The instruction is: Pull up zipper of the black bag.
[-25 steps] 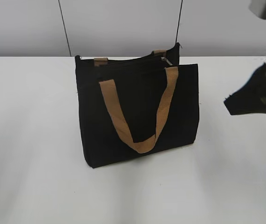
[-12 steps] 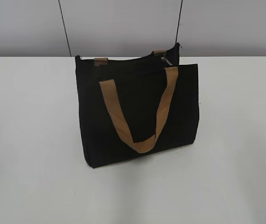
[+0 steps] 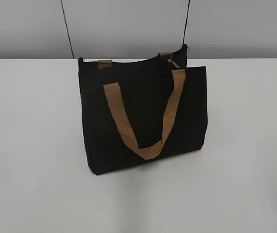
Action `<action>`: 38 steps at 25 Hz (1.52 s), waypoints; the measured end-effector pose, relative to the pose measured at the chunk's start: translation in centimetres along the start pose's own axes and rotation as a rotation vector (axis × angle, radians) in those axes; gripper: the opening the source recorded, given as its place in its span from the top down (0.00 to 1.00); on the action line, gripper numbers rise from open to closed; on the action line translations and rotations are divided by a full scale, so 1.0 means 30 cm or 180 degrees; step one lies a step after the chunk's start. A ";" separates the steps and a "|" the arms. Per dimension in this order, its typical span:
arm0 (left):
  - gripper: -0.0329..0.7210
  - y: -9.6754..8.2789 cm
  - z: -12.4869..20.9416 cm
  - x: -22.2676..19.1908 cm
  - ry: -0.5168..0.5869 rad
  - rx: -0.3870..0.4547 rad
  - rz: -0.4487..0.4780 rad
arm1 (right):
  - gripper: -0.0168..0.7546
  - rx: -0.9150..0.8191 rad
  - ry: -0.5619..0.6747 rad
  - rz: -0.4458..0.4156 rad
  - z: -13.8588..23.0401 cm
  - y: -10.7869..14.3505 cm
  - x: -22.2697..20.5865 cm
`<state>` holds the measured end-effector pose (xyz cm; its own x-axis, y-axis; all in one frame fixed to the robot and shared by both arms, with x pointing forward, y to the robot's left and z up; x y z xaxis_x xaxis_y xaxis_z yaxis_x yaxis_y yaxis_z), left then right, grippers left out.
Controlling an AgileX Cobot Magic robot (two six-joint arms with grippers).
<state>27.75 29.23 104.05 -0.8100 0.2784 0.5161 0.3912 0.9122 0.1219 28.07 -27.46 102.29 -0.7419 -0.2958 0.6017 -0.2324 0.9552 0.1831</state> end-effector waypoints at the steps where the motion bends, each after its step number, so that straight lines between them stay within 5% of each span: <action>1: 0.39 0.000 0.002 -0.004 0.0004 -0.0001 0.0000 | 0.46 0.0005 0.0002 0.0014 0.004 -0.002 0.000; 14: 0.43 0.002 0.000 -0.006 -0.0022 -0.0010 -0.0016 | 0.50 0.0094 -0.0017 0.0207 0.001 -0.029 0.000; 32: 0.53 0.002 0.000 -0.006 -0.0021 -0.0006 -0.0022 | 0.50 0.0041 -0.0008 0.0126 0.003 -0.018 -0.001; 38: 0.57 0.010 0.005 0.009 -0.0093 0.0101 -0.0210 | 0.50 -0.0098 -0.0104 0.0295 0.003 -0.028 0.006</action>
<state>27.58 29.62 104.09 -0.8461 0.2255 0.4829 0.3227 0.9378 0.1276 28.07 -28.30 102.19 -0.7795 -0.2057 0.5916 -0.1426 0.9780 0.1521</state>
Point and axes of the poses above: a point on each arm's last joint axis where the gripper is mounted, x pointing back along that axis away from the gripper, y along the wrist's bending axis when the last joint is at zero, z = x × y, the point moved 4 cm from there along -x, pointing out along that axis toward the gripper, and after that the axes turned 12 degrees about -x, right-handed, at the moved point
